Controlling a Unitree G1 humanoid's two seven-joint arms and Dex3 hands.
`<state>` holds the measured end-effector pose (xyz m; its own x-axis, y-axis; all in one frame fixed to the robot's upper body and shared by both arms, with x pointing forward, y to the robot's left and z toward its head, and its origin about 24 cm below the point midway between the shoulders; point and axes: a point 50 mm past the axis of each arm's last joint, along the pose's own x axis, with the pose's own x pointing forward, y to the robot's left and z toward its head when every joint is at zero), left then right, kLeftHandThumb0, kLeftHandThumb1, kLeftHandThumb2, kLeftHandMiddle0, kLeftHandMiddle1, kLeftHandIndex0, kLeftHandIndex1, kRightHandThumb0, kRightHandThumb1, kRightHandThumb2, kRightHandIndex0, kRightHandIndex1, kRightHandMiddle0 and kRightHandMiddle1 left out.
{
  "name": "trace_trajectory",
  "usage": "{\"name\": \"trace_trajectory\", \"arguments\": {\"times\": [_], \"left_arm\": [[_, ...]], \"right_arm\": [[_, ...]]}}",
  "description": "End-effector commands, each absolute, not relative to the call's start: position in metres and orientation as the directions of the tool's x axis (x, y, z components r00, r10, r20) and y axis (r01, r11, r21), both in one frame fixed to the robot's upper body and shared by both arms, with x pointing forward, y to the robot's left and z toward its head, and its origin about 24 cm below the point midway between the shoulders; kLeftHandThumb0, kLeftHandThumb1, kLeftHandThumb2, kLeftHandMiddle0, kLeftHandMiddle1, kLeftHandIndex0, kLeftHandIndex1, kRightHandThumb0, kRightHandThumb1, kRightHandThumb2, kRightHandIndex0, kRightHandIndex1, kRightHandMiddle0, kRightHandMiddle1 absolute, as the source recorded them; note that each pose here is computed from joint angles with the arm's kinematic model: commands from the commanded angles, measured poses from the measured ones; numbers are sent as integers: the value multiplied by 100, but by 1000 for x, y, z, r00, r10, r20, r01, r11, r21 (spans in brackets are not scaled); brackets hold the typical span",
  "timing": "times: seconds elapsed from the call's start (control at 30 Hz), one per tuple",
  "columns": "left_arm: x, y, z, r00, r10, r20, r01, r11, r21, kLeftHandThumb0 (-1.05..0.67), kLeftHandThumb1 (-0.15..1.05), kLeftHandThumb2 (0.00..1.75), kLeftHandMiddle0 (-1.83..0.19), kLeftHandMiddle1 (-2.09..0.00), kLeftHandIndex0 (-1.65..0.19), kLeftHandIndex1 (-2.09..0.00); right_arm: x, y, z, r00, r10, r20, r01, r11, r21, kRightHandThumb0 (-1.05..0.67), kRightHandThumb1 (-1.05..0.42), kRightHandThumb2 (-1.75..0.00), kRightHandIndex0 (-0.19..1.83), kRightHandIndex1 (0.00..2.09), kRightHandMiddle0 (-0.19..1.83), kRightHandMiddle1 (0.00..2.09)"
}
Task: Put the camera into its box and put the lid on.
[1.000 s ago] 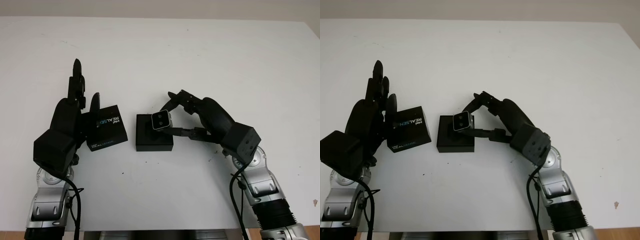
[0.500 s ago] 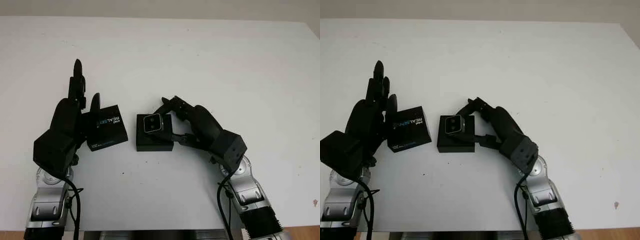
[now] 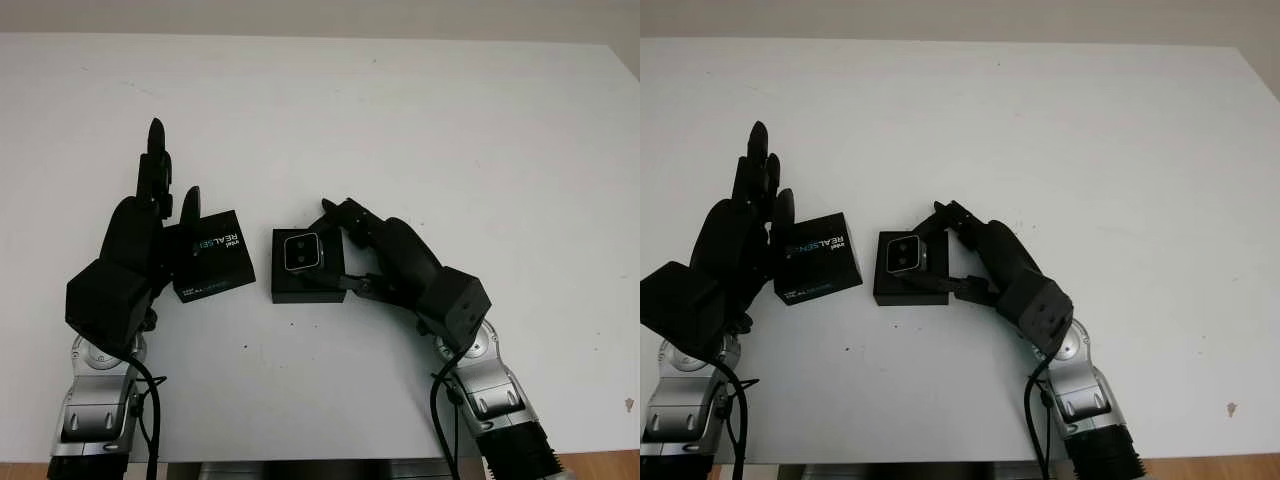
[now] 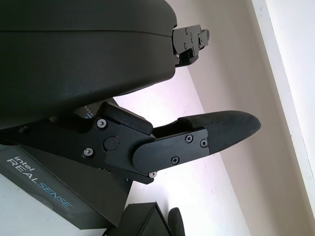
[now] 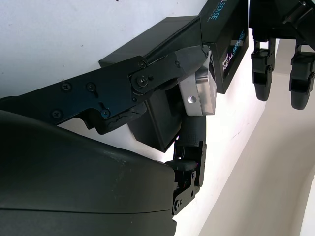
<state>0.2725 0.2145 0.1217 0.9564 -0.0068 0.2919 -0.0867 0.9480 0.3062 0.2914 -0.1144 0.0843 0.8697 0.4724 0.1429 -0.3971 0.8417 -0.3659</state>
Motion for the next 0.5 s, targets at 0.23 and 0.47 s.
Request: {"name": "trace_trajectory", "arguments": {"times": [0.23,0.47], "left_arm": [[269,216,123,954,2,301,-98,948,303,-79,105,71,13,-6,18,-5],[270,216,123,954,5,299,-101,947,305,-79,105,70,14,-5,16,-6]], "right_arm": [[283,-117,82,809,585,55,-490,724,-486,-62,-97,-5,-15,1,-5,64],[280,-120,89,792,607,59,-467,666,-582,-69,-95,-5,-19,0,-12,24]]}}
